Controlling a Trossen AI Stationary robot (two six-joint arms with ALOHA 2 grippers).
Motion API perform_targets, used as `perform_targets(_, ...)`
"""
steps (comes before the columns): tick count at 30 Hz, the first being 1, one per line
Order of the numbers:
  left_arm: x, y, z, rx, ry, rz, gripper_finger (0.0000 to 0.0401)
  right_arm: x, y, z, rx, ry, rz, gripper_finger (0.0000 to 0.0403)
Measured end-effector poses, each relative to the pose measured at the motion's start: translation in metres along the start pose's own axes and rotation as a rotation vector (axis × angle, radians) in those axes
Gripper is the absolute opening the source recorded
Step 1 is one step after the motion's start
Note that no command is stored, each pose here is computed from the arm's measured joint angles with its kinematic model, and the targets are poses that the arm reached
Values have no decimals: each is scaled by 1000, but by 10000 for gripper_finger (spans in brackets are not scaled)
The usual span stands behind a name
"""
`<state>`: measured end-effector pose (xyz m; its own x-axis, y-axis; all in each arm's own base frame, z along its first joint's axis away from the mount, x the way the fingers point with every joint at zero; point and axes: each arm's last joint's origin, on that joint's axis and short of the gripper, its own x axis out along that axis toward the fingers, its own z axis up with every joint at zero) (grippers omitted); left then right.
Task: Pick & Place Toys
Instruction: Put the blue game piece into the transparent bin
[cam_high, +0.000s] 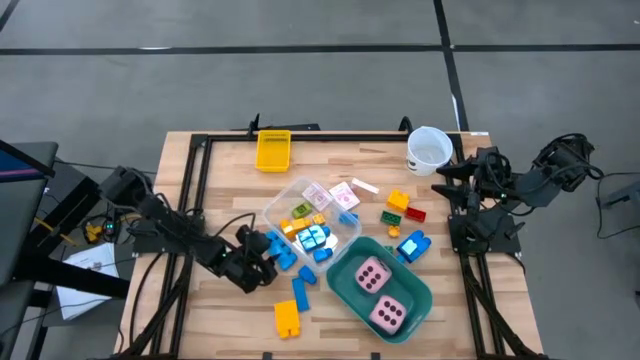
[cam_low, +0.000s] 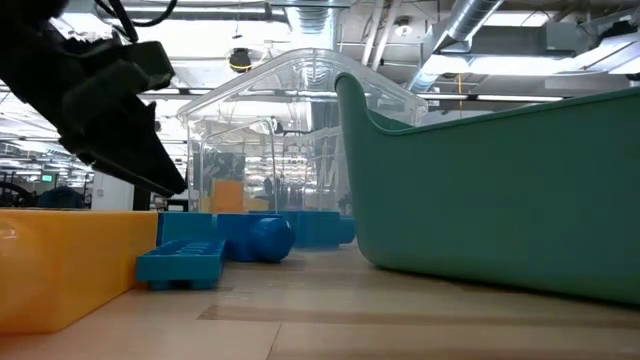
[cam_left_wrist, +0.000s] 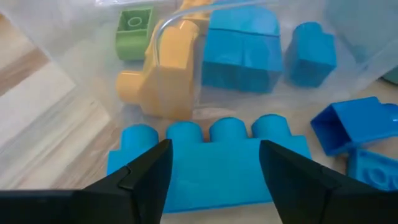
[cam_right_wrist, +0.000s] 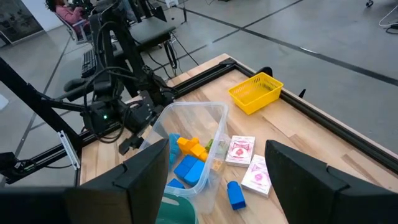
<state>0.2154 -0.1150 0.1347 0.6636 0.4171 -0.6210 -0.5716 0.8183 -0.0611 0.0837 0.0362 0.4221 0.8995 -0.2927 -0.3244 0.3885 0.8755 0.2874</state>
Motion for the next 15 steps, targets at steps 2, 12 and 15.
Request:
perform_targets(2, 2, 0, -2, 6, -11, 14, 230, 0, 0, 0, 9, 0, 0, 254)
perform_targets(12, 6, -1, -9, 29, 37, 6, 226, 0, 0, 0, 21, 1, 2, 254)
perform_targets(15, 4, 0, -12, 36, 71, -23, 227, 0, 0, 0, 25, 2, 2, 254)
